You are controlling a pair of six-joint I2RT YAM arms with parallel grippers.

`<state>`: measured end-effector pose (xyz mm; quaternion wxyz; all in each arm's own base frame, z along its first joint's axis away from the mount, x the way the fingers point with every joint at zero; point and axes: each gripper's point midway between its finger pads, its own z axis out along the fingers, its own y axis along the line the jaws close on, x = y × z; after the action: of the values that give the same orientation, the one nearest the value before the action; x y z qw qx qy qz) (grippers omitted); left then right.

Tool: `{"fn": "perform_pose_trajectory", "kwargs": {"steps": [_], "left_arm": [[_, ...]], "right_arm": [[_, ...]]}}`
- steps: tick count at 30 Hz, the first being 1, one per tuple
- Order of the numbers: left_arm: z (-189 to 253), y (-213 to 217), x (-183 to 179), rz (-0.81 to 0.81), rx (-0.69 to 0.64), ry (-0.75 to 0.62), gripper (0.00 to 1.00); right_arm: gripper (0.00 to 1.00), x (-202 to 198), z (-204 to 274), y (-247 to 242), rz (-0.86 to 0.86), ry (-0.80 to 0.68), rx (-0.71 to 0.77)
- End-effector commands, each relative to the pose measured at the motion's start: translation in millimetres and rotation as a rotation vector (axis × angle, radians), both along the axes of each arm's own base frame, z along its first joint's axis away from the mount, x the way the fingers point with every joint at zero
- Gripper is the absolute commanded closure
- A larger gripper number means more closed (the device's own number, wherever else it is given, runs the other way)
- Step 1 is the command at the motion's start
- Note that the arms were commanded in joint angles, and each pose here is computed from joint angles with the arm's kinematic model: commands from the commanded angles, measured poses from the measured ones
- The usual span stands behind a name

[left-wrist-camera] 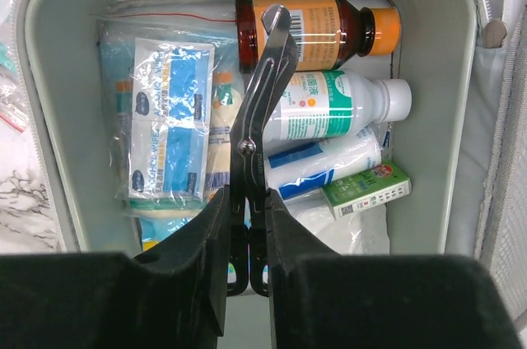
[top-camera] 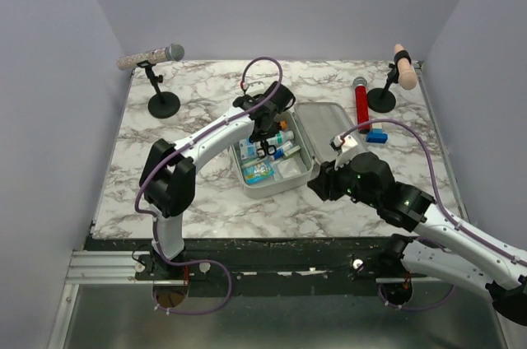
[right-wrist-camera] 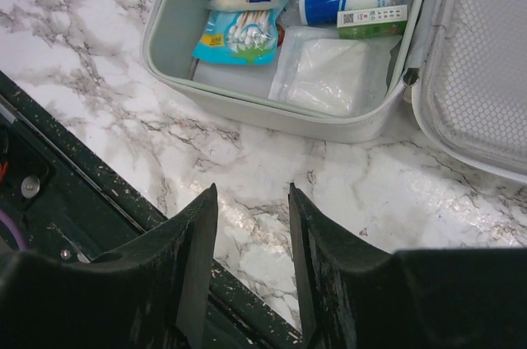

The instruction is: Organize the medicine kit

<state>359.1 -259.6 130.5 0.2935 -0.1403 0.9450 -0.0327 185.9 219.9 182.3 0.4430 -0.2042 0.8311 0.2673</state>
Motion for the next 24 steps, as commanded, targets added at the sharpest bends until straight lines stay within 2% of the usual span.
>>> {"fn": "perform_pose_trajectory", "kwargs": {"steps": [1,5,9,11,13,14,16,21,24], "left_arm": [[3.1,-6.3,2.9,-0.020,-0.037,-0.010,0.66],[5.3,-2.9,0.7,-0.016,-0.060,-0.020,0.53],[10.4,4.9,-2.7,-0.014,-0.064,-0.031,0.26],[18.5,11.0,-5.1,-0.010,-0.063,-0.053,0.19],[27.3,17.4,-7.4,-0.003,-0.074,-0.090,0.18],[28.4,20.6,-10.4,-0.002,-0.085,-0.104,0.18],[29.3,23.8,-15.5,-0.003,-0.133,-0.137,0.19],[3.7,34.6,-37.5,-0.002,-0.222,-0.121,0.24],[-16.4,45.2,-50.9,0.001,-0.197,-0.082,0.26]], "right_arm": [[0.51,2.1,6.0,-6.5,-0.028,-0.016,-0.018],[0.51,6.1,7.2,-8.1,-0.053,-0.016,-0.027],[0.48,15.7,9.4,-19.6,-0.154,-0.017,-0.040],[0.46,23.7,7.7,-34.6,-0.266,-0.017,-0.058],[0.35,31.0,8.4,-48.1,-0.367,-0.024,-0.056],[0.21,33.8,8.4,-54.1,-0.413,-0.028,-0.051],[0.08,38.4,9.3,-56.6,-0.460,-0.016,-0.010],[0.02,53.9,-3.3,-61.0,-0.547,0.093,0.101],[0.02,62.2,-16.6,-68.9,-0.601,0.175,0.209]]}}
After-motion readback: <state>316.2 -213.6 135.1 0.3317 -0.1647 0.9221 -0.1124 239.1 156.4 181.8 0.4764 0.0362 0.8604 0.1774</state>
